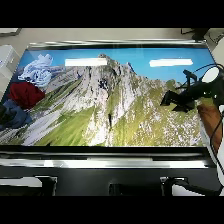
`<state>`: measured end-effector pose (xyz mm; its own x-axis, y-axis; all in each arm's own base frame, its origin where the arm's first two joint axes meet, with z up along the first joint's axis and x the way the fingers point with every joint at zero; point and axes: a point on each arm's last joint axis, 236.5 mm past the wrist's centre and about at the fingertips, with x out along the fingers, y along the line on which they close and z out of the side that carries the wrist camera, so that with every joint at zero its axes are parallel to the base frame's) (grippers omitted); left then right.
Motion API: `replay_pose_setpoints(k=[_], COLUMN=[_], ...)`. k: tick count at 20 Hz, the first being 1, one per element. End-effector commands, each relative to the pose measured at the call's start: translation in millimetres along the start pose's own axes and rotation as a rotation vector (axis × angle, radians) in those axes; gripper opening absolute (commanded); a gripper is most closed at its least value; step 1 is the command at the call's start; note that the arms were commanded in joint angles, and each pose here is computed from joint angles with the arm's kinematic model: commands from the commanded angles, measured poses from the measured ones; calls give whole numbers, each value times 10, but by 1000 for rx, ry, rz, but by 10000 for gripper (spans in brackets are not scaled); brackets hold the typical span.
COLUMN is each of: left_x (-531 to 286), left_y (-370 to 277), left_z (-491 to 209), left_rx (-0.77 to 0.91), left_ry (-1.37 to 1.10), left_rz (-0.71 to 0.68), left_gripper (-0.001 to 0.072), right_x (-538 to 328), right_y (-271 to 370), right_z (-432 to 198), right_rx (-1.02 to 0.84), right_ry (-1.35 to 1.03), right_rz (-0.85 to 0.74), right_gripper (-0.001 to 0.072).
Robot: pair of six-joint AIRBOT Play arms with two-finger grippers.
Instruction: Fold the clothes and pants, and hang the long-sleeved shirts on hangers.
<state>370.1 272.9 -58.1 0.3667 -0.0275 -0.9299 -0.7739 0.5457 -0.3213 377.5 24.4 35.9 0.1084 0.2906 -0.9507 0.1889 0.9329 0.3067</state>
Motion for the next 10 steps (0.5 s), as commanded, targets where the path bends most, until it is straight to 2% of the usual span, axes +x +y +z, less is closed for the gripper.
replay_pose_setpoints(k=[1,3,6,8,10], left_x=[-128,-732,-2188,-3096,-3719], left_y=[-236,-638,-1535,-2075,-2526], left_z=[3,308,510,165,-464], left_rx=[26,39,74,202,334], left_ry=[-6,-175,-523,-691,-749], left_rz=[-86,-190,-424,-541,-668], left_gripper=[20,20,20,20,19], right_x=[-17,-162,-786,-1186,-1287], right_y=[6,52,253,353,313], right_z=[-121,-72,209,464,522], right_rx=[-34,-88,-132,-138,-138], right_ry=[49,30,-141,-343,-395], right_rz=[0,0,-2,-3,-30], right_gripper=[685,667,667,670,670])
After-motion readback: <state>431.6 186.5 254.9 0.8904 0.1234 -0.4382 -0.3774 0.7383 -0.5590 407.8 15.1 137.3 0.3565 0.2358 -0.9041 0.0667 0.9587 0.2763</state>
